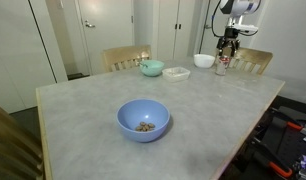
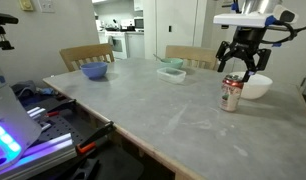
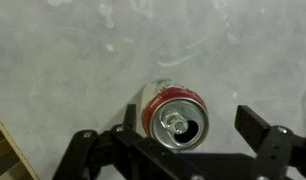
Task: Move the can to the left, then move the plastic box and the bowl to the right
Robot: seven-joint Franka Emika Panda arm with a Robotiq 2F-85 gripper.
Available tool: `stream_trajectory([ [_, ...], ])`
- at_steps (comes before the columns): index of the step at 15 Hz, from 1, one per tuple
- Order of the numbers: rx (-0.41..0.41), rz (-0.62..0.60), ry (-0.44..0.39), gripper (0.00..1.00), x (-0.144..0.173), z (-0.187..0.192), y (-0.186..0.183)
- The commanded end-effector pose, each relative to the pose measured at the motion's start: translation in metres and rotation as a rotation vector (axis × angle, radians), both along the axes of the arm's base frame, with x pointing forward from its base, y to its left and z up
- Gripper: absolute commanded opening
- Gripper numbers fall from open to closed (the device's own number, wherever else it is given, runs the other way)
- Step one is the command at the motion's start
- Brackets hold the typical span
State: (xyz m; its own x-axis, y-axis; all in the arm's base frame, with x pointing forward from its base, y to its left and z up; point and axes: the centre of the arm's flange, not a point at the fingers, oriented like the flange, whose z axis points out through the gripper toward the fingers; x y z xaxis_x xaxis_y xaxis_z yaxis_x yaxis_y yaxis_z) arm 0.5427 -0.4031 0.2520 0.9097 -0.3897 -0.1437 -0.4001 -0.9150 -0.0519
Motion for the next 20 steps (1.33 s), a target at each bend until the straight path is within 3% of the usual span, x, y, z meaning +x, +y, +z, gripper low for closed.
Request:
stream_trajectory([
  [1, 0.005, -0.017, -0.002, 1.00, -0.015, 0.004, 0.007],
  [10, -0.003, -0.022, -0.064, 1.00, -0.011, -0.004, 0.009],
  [13, -0.025, -0.016, -0.082, 0.96, -0.006, -0.003, 0.009],
  [17, -0.038, -0.012, -0.085, 0.80, -0.003, -0.002, 0.010],
  [20, -0.043, -0.012, -0.069, 0.85, -0.005, -0.005, 0.009],
])
